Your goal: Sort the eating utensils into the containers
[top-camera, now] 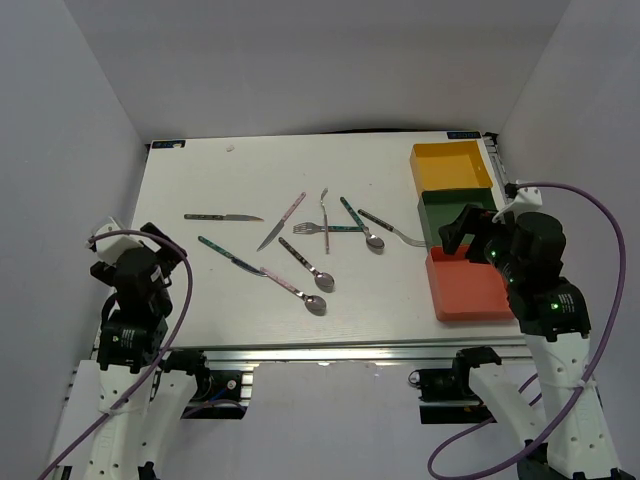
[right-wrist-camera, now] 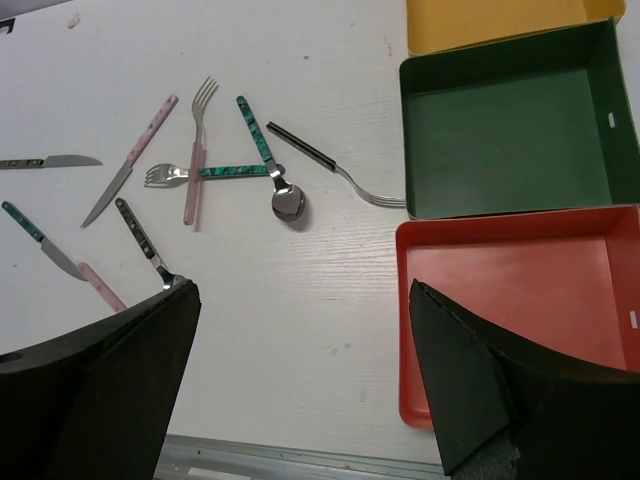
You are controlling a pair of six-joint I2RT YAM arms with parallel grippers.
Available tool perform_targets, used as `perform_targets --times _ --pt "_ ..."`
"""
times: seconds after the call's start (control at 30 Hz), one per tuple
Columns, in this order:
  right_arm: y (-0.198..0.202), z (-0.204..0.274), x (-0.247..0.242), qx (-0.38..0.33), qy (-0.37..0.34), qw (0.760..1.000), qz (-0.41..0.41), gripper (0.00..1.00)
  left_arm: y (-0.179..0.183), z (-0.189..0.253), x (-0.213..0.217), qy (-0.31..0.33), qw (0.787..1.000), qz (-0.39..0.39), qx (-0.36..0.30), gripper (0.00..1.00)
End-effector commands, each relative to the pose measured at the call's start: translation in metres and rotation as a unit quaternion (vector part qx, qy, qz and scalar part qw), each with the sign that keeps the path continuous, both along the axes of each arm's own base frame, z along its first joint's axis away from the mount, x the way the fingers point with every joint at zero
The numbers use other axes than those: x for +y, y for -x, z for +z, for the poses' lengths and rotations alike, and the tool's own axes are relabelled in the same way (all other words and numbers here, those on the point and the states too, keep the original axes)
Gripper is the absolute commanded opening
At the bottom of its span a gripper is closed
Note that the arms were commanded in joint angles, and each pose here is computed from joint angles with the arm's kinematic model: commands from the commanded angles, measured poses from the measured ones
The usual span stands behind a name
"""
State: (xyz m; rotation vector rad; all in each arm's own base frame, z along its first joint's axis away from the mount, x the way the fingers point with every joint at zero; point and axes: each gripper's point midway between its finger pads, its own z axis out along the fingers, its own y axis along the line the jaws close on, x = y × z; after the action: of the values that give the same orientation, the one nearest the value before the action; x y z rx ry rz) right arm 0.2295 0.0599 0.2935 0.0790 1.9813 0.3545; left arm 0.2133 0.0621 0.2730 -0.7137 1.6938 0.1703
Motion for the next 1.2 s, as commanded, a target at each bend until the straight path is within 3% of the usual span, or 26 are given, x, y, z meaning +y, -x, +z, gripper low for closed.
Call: perform_targets --times 0.0,0.17,0.37,0.4,0.47,0.5,0.57,0.6,0.63,0.67,1.0,1.17 --pt "-0.001 -0.004 0.009 0.002 -0.011 1.0 0.021 0.89 0.0 -0.005 0.004 0.005 1.0 0.02 -0.001 0.98" --pt "-0.005 0.005 0.034 -0.027 -0.058 0.995 0.075 0.89 0.002 -0.006 0.006 0.008 1.0 0.028 -0.005 0.98" --pt "-0.034 -0.018 0.084 0.02 -0.145 0.98 0.135 0.89 0.0 -0.008 0.006 0.009 1.0 0.028 -0.004 0.98" --pt "-0.039 -0.024 0.117 0.034 -0.139 0.975 0.169 0.89 -0.001 -0.009 0.006 0.008 1.0 0.028 -0.002 0.98" --pt "-0.055 -0.031 0.141 0.037 -0.098 0.984 0.145 0.89 -0.003 -0.012 0.006 0.007 1.0 0.029 0.008 0.98" --pt "-0.051 -0.061 0.18 0.085 -0.06 0.979 0.177 0.89 -0.003 -0.014 0.006 0.006 1.0 0.029 0.011 0.98" --pt "-0.071 -0.053 0.204 0.082 -0.026 0.984 0.153 0.89 -0.004 -0.014 0.006 0.007 0.999 0.031 0.012 0.98" --pt "-0.078 -0.087 0.224 0.125 0.002 0.981 0.151 0.89 -0.004 -0.014 0.005 0.007 1.0 0.028 0.011 0.98" --pt "-0.091 -0.076 0.238 0.113 -0.001 0.982 0.151 0.89 -0.003 -0.012 0.006 0.007 1.0 0.03 0.007 0.98" --pt "-0.104 -0.107 0.248 0.139 0.028 0.98 0.138 0.87 -0.003 -0.013 0.006 0.007 1.0 0.03 0.007 0.98" --pt "-0.192 -0.183 0.286 0.175 0.141 0.97 0.089 0.5 -0.003 -0.013 0.006 0.008 0.999 0.032 0.007 0.98" --pt "-0.212 -0.212 0.276 0.192 0.148 0.967 0.08 0.48 -0.006 -0.016 0.005 0.007 1.0 0.027 0.014 0.98"
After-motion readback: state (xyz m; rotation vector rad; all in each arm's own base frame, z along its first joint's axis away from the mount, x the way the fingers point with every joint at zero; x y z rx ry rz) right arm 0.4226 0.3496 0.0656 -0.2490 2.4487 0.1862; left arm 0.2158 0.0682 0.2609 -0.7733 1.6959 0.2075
